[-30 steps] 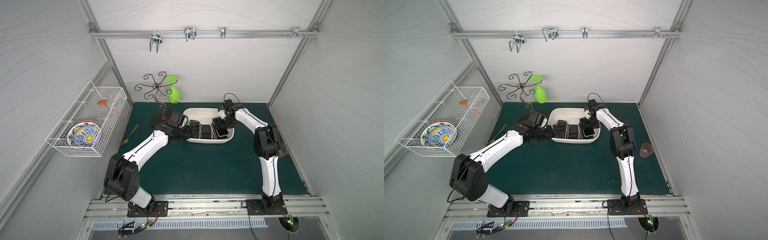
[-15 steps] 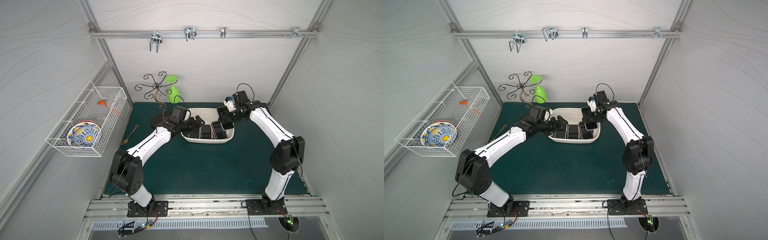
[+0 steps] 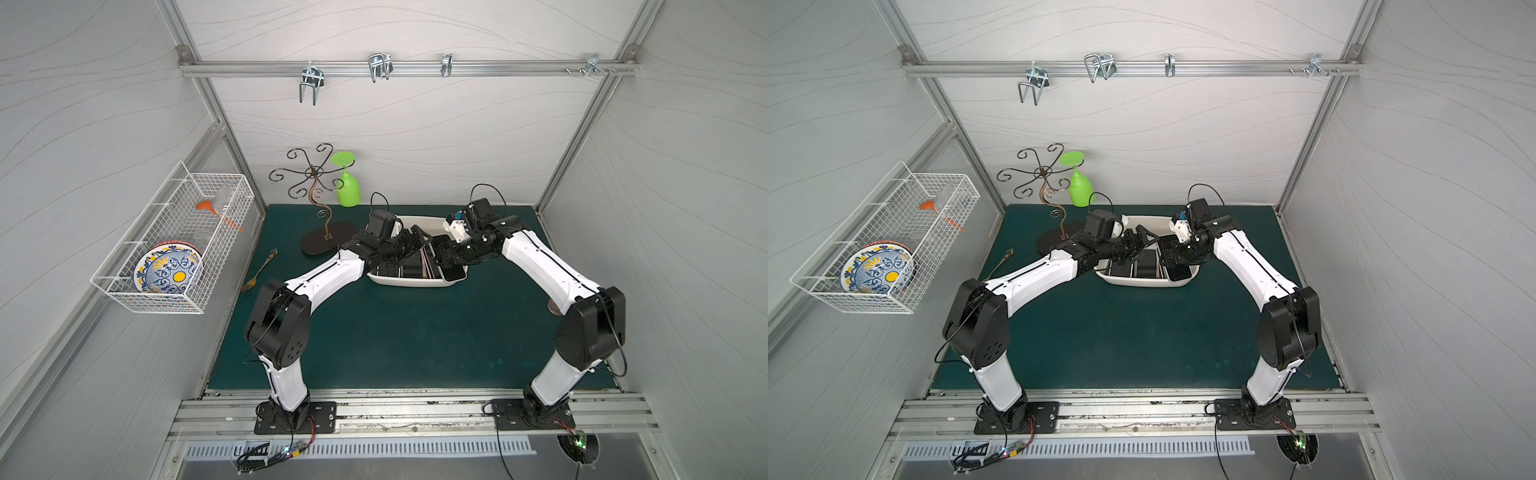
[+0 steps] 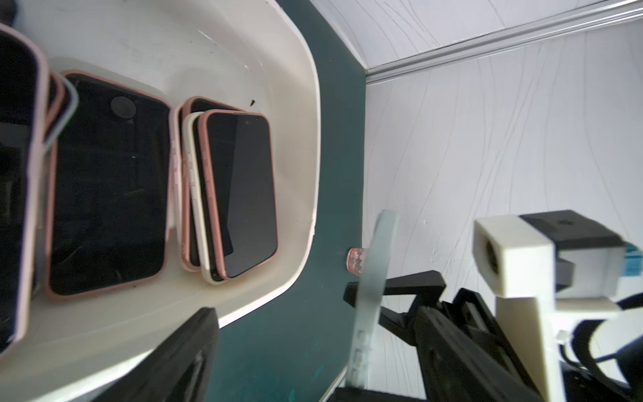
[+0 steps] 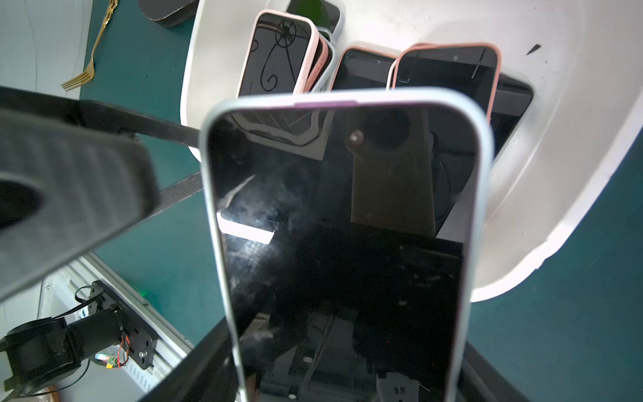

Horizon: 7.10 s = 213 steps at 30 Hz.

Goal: Take the phone out of the storage box
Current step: Pick up the phone from the storage box, then place the phone at the center of the board, then pick up the phone from the storage box, then place the phone at the center of the board.

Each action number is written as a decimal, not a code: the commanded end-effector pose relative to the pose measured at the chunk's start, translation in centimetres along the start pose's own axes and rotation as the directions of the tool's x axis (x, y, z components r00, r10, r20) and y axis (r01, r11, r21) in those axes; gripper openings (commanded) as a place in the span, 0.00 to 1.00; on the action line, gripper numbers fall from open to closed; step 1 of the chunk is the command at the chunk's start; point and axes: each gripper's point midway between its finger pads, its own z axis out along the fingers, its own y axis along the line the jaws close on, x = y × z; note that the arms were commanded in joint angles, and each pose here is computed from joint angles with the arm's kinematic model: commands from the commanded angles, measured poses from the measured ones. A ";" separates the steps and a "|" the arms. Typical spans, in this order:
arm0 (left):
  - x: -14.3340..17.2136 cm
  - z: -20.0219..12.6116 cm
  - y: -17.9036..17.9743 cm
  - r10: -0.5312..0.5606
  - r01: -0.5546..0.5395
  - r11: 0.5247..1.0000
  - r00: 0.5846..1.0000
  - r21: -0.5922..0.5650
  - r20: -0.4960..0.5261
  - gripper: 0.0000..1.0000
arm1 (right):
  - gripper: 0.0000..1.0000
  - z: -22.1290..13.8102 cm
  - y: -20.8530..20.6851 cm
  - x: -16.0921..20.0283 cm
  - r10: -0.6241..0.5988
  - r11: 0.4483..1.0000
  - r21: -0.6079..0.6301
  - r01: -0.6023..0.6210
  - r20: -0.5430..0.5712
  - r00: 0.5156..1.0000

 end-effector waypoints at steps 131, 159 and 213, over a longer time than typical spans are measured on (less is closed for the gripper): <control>-2.4 -13.1 0.5 0.111 -0.105 0.993 0.988 -0.059 0.110 0.67 | 0.27 1.1 -2.8 -4.3 -0.072 0.969 0.236 0.071 -0.004 0.997; -0.4 1.7 -2.2 0.041 -0.039 0.998 0.999 0.057 -0.024 0.57 | 0.30 -0.6 4.4 -0.3 -0.025 0.992 -0.123 0.025 -0.002 1.000; 13.5 2.4 11.9 0.150 -0.179 0.981 0.943 -0.073 -0.295 0.00 | 0.99 -3.1 -1.3 3.4 0.211 0.956 -0.215 -0.199 0.032 0.977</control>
